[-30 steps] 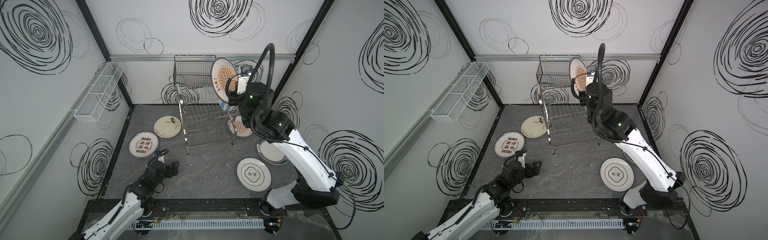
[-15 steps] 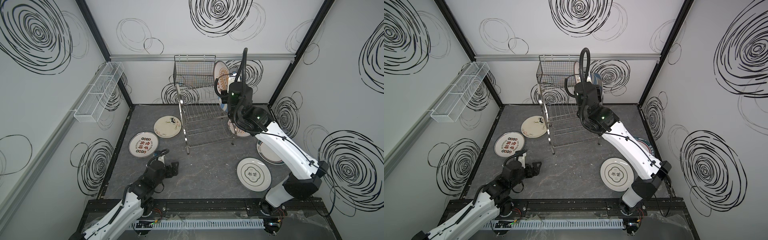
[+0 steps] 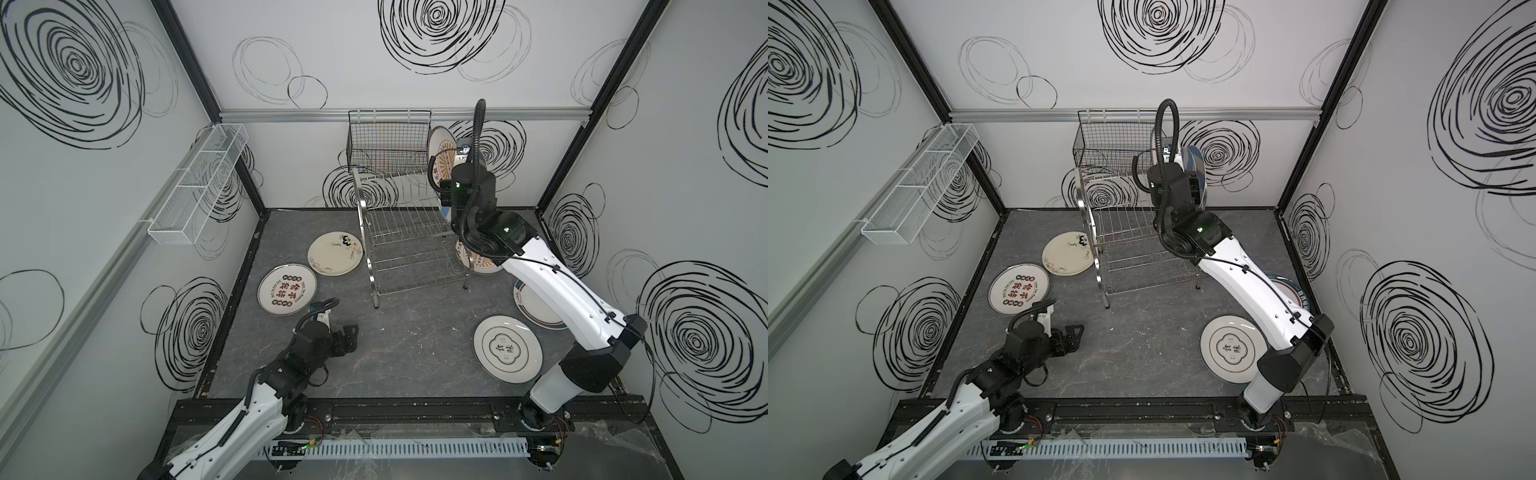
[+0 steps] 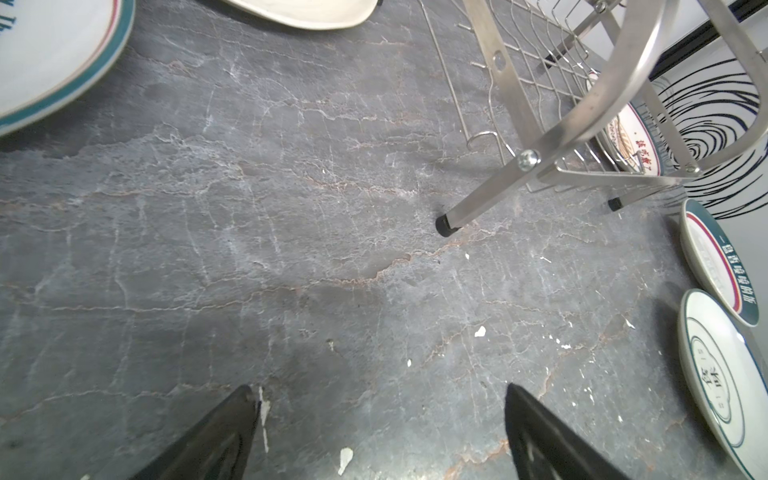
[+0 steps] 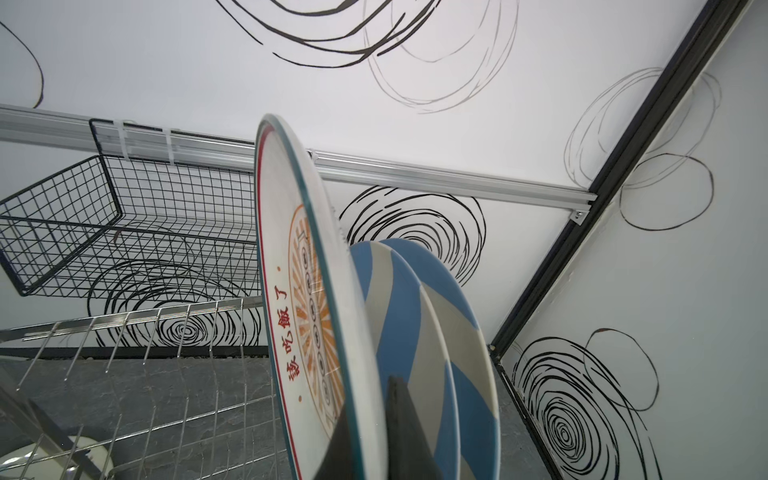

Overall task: Load the plates into the dish rack
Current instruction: 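Lower the sunburst plate into the rack slot beside the striped plates with the right gripper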

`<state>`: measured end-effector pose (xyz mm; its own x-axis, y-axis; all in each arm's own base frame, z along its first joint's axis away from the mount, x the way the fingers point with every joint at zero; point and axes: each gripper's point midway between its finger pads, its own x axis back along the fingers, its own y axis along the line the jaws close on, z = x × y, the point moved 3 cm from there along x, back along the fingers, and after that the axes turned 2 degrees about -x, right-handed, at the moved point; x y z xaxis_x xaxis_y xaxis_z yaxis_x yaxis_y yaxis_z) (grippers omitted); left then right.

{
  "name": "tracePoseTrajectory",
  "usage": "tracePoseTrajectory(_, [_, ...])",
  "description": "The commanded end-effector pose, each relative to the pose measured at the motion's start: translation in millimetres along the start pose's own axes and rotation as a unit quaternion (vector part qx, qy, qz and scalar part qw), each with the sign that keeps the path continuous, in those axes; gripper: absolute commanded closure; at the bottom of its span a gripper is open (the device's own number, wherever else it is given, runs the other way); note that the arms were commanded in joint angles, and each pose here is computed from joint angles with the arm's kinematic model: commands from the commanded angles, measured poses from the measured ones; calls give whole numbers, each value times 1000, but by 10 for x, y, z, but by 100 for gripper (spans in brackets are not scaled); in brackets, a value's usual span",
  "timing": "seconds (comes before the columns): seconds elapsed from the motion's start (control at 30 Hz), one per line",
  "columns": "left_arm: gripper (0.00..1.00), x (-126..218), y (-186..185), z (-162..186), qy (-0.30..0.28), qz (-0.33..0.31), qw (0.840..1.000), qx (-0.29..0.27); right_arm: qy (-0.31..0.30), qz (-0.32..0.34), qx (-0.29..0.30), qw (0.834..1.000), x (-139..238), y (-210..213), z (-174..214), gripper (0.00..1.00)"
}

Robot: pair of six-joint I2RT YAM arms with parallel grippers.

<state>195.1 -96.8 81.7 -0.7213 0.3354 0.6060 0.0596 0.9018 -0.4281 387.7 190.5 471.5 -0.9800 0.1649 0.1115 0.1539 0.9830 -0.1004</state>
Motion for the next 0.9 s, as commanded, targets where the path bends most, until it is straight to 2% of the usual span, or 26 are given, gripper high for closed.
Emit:
tracePoseTrajectory(0.0, [4,-1,-41,-80,-20,13,1000,-4,-22,6,-37,999,-30,-12,-103,100])
tracePoseTrajectory(0.87, [4,-5,-42,-75,-19,16,1000,-4,0,32,-29,999,-233,16,131,100])
